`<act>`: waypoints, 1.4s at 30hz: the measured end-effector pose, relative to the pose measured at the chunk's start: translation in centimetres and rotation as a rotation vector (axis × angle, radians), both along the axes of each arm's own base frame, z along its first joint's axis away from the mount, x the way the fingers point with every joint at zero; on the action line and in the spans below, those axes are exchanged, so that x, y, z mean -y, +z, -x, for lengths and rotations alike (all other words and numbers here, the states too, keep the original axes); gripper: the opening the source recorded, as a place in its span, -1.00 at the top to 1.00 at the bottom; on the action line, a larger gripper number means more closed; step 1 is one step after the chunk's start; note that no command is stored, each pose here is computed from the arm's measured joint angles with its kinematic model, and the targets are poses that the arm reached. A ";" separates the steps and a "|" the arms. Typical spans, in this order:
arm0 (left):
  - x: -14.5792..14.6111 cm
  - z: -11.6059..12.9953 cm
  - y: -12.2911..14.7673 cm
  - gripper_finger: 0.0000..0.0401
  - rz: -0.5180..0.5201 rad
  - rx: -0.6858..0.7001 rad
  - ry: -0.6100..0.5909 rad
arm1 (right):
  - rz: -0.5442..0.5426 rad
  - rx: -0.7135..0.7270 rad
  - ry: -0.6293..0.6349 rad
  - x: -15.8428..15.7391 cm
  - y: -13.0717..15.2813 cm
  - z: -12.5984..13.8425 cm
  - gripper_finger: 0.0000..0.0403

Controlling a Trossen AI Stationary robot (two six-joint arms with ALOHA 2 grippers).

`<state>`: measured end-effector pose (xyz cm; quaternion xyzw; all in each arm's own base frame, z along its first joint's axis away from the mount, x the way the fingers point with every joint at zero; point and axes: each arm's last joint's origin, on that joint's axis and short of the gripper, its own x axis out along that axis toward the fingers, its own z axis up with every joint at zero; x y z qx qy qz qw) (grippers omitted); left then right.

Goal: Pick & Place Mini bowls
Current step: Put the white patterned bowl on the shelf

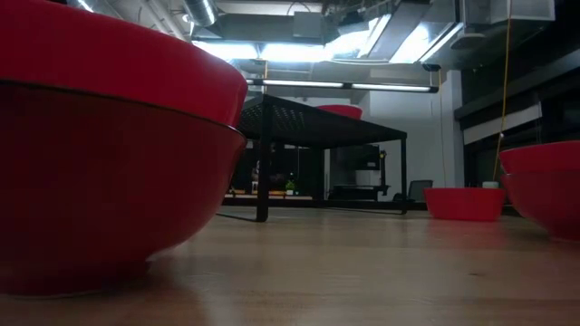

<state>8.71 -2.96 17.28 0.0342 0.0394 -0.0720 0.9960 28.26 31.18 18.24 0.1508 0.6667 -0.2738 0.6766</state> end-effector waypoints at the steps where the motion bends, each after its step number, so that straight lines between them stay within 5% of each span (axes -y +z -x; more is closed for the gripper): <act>1: 0.0 0.0 0.0 0.98 0.000 0.000 0.000 | -0.009 0.016 0.001 -0.1 0.3 -0.1 0.94; 13: 0.0 0.0 0.0 0.98 0.000 0.000 0.000 | -0.058 0.230 0.095 -0.4 3.4 -2.9 0.94; 42: 0.0 0.0 0.0 0.98 0.000 0.000 0.000 | -0.037 0.457 0.374 5.8 12.4 -9.6 0.93</act>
